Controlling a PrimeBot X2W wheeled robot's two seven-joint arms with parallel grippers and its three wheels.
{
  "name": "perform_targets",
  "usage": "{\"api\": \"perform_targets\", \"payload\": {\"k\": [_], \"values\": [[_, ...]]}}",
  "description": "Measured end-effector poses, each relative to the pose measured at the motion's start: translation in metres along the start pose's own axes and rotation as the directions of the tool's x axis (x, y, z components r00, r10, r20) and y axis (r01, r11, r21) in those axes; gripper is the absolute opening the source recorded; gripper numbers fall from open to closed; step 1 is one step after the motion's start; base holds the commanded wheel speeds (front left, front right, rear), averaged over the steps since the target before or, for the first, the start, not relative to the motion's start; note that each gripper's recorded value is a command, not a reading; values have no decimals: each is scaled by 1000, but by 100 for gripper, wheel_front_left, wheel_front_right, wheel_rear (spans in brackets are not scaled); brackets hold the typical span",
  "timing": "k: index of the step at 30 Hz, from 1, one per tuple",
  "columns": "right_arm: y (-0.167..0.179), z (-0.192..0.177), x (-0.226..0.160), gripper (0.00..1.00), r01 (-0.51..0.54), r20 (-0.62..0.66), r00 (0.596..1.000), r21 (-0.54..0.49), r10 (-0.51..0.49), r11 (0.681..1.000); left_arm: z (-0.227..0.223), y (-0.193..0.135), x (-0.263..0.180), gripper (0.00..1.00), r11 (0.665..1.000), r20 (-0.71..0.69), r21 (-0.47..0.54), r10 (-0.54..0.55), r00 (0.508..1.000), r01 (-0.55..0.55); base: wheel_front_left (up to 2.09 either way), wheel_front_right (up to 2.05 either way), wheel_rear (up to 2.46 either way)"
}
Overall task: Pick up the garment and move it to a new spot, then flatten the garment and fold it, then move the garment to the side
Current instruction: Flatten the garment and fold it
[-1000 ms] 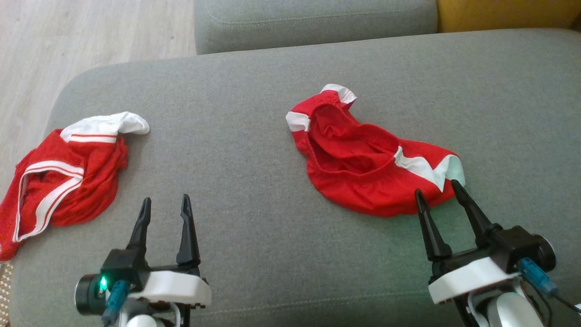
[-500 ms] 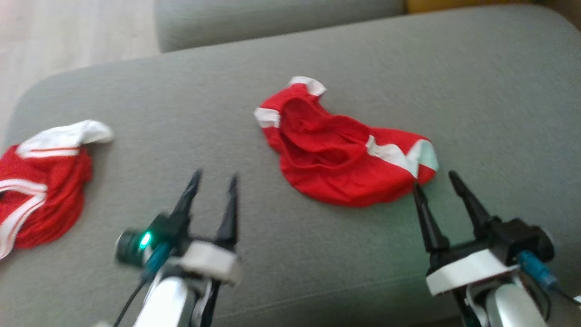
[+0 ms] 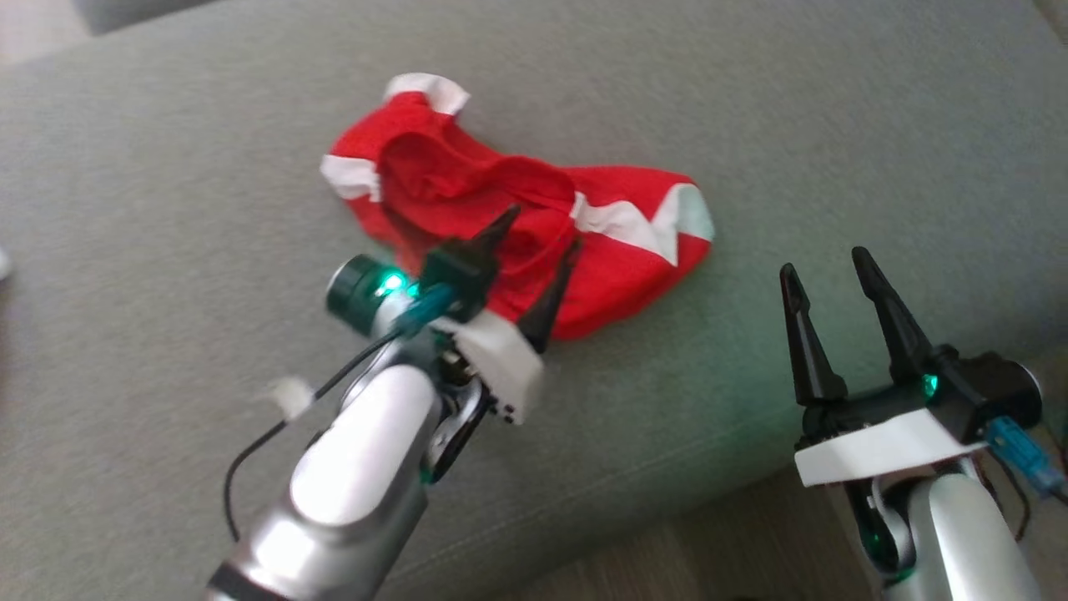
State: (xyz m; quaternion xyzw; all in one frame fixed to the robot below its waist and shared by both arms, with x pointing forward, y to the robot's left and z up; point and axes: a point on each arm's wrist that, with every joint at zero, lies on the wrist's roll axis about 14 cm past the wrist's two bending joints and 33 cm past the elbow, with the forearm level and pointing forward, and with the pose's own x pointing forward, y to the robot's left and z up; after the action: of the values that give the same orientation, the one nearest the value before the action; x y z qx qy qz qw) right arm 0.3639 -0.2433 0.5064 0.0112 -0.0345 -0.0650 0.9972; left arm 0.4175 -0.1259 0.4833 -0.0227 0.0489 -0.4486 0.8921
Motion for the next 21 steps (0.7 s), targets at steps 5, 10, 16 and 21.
{"api": "perform_targets", "payload": {"k": [5, 10, 16, 21], "values": [[-8, -5, -1, 100, 25, -20, 999, -10, -25, 1000, -23, -18, 22, 100, 996, -103, 23, -82, 991, 85, 0, 0, 0], [-19, -11, -6, 100, 61, -46, 997, -20, -62, 998, -35, -19, 37, 100, 995, -137, 12, -99, 986, 102, 0, 0, 0], [-26, -15, -9, 100, 85, -62, 994, -25, -86, 996, -47, -13, 47, 99, 995, -166, 16, -97, 981, 101, 0, 0, 0], [-29, -15, -10, 100, 94, -64, 993, -22, -95, 995, -54, -10, 49, 0, 995, -173, 21, -95, 980, 100, 0, 0, 0]]}}
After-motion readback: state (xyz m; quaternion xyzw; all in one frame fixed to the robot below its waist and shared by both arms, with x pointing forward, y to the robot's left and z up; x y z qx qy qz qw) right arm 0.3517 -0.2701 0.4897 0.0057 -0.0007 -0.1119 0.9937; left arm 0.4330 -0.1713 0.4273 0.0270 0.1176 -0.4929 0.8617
